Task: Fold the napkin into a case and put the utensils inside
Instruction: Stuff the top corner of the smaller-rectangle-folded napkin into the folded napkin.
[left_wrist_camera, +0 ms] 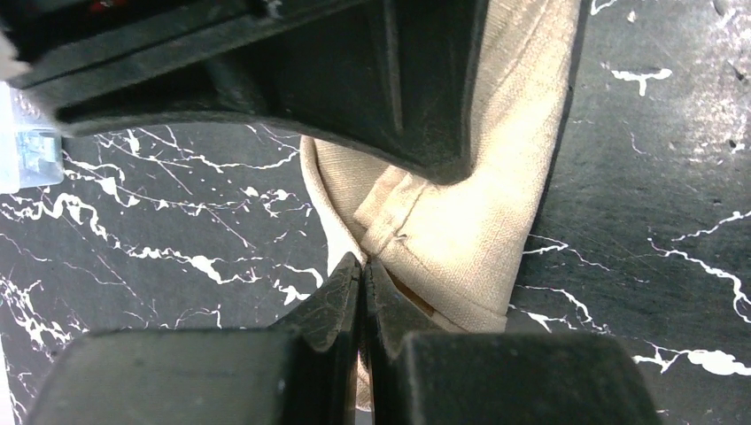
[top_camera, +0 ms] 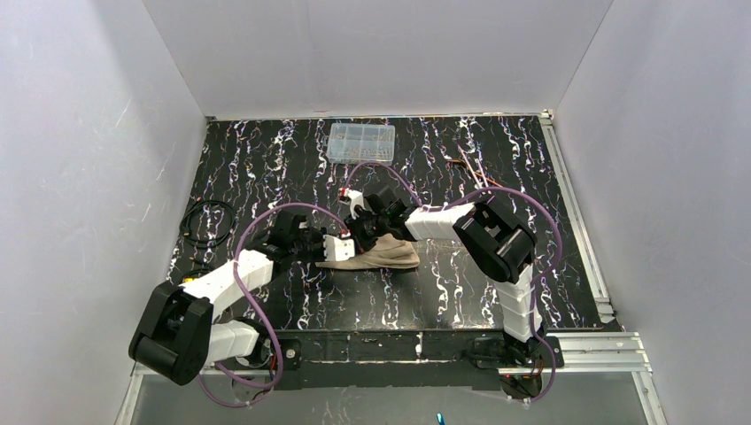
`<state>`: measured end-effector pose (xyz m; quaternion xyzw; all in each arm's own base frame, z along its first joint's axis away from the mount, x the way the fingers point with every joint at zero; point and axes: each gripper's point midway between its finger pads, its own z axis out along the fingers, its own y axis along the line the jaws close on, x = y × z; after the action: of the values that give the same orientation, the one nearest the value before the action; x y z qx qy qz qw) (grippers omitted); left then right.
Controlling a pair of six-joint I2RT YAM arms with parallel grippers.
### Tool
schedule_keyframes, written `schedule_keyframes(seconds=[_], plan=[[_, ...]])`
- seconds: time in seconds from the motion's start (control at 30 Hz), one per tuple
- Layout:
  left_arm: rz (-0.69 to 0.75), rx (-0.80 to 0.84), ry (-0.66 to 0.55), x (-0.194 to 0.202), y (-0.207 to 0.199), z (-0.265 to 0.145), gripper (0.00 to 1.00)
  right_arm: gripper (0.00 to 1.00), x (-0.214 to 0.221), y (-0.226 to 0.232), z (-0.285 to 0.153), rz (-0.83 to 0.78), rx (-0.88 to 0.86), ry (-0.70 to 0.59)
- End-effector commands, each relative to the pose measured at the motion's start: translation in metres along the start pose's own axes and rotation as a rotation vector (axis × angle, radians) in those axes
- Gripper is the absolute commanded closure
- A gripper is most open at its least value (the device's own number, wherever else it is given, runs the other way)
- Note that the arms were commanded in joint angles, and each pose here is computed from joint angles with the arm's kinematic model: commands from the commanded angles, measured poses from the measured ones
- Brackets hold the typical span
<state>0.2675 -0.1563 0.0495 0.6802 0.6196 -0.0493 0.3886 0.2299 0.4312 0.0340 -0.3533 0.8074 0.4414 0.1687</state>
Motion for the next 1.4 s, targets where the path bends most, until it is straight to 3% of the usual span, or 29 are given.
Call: schedule_keyframes(seconds=[0.0, 0.4, 0.67, 1.17, 1.37], plan=[[0.052, 0.024, -0.030, -0.002, -0.010, 0.000, 1.00, 0.99, -0.028, 0.030, -0.012, -0.003, -0.061, -0.042], [0.060, 0.043, -0.041, -0.002, -0.016, 0.002, 1.00, 0.99, -0.047, 0.050, -0.011, -0.035, -0.121, -0.066], [0.039, 0.026, -0.043, -0.006, -0.008, 0.000, 1.00, 0.99, -0.044, 0.030, -0.001, -0.053, -0.059, -0.050], [-0.029, -0.020, -0.042, -0.014, 0.009, -0.004, 1.00, 0.99, 0.030, -0.027, 0.031, 0.040, 0.012, 0.089], [-0.063, -0.026, -0.050, -0.018, 0.013, -0.006, 1.00, 0.99, 0.039, -0.034, 0.031, 0.062, 0.040, 0.102]])
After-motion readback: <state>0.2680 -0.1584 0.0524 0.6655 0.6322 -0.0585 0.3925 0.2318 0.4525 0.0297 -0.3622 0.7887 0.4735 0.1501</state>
